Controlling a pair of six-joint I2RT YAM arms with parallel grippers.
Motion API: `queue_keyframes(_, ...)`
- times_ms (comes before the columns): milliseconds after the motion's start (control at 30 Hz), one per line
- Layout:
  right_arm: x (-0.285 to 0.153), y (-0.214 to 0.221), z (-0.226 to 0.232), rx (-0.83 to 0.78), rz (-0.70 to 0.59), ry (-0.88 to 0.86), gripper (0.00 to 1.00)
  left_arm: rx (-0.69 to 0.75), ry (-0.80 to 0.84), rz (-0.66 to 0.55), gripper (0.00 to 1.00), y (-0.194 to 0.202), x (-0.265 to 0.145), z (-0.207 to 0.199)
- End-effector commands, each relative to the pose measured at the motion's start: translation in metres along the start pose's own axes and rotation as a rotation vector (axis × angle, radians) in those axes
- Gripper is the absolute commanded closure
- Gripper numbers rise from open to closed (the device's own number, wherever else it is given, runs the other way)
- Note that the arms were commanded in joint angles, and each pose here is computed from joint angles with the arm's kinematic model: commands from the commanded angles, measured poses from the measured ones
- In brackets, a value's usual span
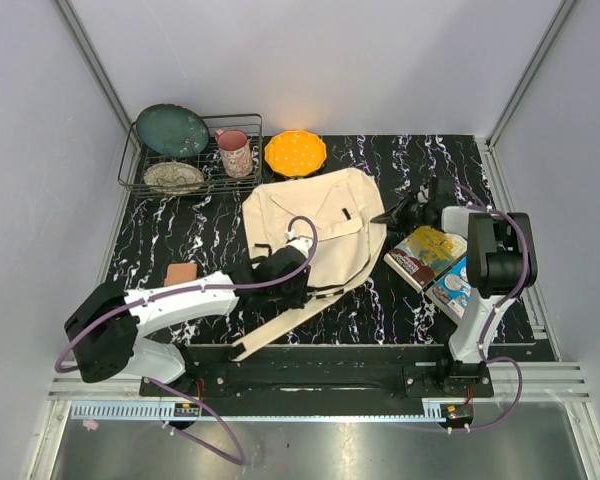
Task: Pack the student bag
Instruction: Unzip the student bag at the center of the board.
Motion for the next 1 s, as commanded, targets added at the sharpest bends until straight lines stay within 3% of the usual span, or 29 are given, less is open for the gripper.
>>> queue_keyframes(0, -0.023, -0.075, 0.029, -0.144, -0.218, -0.05, 0.98, 0.015, -0.184, 0.102, 1.0, 0.032, -0.012, 0.042)
queue_keyframes(133, -0.038, -0.061, 0.038, -0.19, -0.202, -0.041, 0.32, 0.035, -0.121, 0.066, 1.0, 0.007, -0.004, 0.017)
queue_keyframes(267, -0.064, -0.042, 0.033, -0.223, -0.228, 0.05, 0.1, 0.057, -0.118, 0.032, 1.0, -0.018, 0.007, 0.002)
queue_keyframes(500, -0.106, 0.022, 0.035, -0.254, -0.22, 0.106, 0.07, 0.1, -0.05, -0.024, 1.0, -0.057, 0.004, -0.028)
queue_keyframes(700, -0.093, 0.104, 0.025, -0.222, -0.067, 0.079, 0.1, 0.139, -0.002, -0.077, 1.0, -0.079, -0.01, -0.045)
queue_keyframes(967, -0.09, 0.15, 0.017, -0.125, -0.038, 0.04, 0.11, 0.135, 0.007, -0.084, 1.0, -0.076, -0.014, -0.043)
Point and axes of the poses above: each gripper's point midway between its finger pads, its own x axis out along the fingers, its own z axis along the line the jaws close on, y = z × x, the point moved 2 cm from there along -x, back along the fingers, and after that the axes turned 5 degrees about -x, right-handed, at the moved point
